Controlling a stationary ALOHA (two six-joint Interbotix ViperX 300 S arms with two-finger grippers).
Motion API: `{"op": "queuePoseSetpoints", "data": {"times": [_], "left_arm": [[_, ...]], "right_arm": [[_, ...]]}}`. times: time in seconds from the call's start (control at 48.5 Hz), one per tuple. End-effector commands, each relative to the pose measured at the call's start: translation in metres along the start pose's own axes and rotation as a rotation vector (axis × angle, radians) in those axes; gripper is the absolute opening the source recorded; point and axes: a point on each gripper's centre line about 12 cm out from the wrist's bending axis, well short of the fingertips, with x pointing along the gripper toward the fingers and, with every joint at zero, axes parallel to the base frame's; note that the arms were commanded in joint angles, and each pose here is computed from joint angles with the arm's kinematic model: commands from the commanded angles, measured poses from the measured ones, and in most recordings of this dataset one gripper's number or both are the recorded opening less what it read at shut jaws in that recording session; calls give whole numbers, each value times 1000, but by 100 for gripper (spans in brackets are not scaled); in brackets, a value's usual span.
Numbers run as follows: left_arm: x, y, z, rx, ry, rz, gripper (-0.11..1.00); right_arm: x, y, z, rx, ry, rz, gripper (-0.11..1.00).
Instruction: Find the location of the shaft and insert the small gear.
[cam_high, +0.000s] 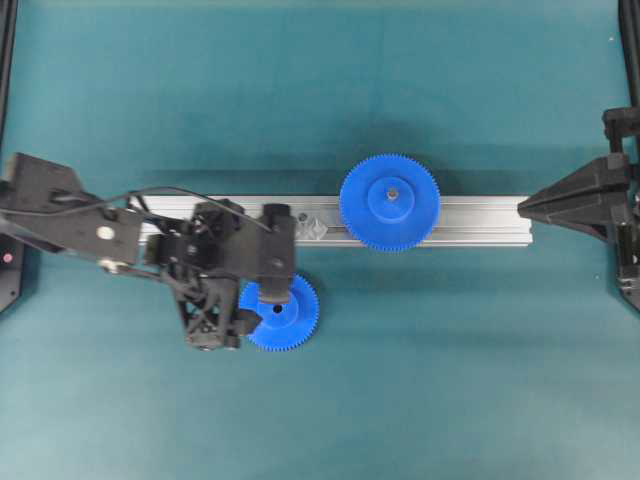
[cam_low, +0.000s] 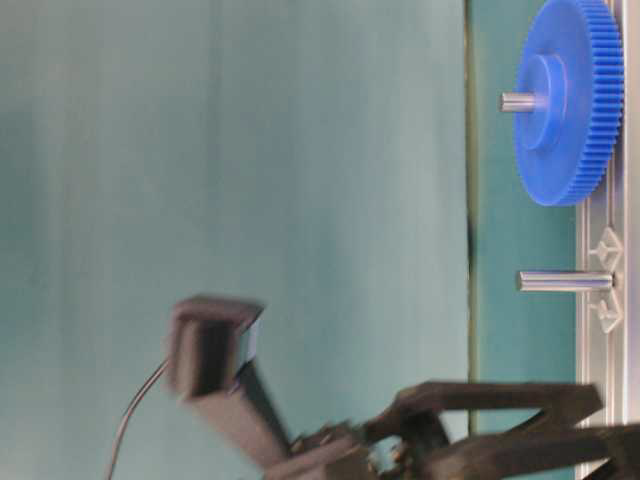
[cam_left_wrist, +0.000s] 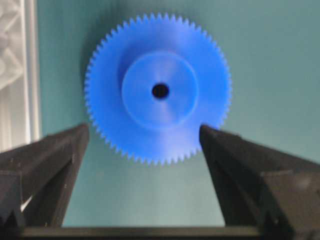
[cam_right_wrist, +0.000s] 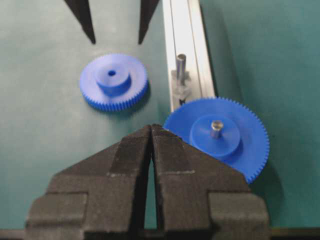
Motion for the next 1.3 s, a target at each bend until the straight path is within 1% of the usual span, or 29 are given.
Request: {"op": "queuePoseSetpoints", "data": {"times": [0.0, 0.144, 0.391, 0.68, 1.071, 1.277], "left_arm": [[0, -5, 16, 10, -36, -9, 91], [14, -11, 21, 19, -25, -16, 91], [33, -18, 18, 32, 36, -21, 91], [35, -17, 10, 35, 104, -12, 91], [37, -16, 7, 30, 112, -11, 91], [43, -16, 6, 30, 119, -10, 91]], "right_arm": [[0, 0, 3, 8, -9, 0, 8], [0, 0, 2, 8, -9, 0, 8], [-3, 0, 0, 8, -14, 0, 8], [-7, 0, -1, 8, -29, 1, 8], [-7, 0, -4, 8, -25, 1, 8], [-6, 0, -4, 13, -23, 1, 8]]}}
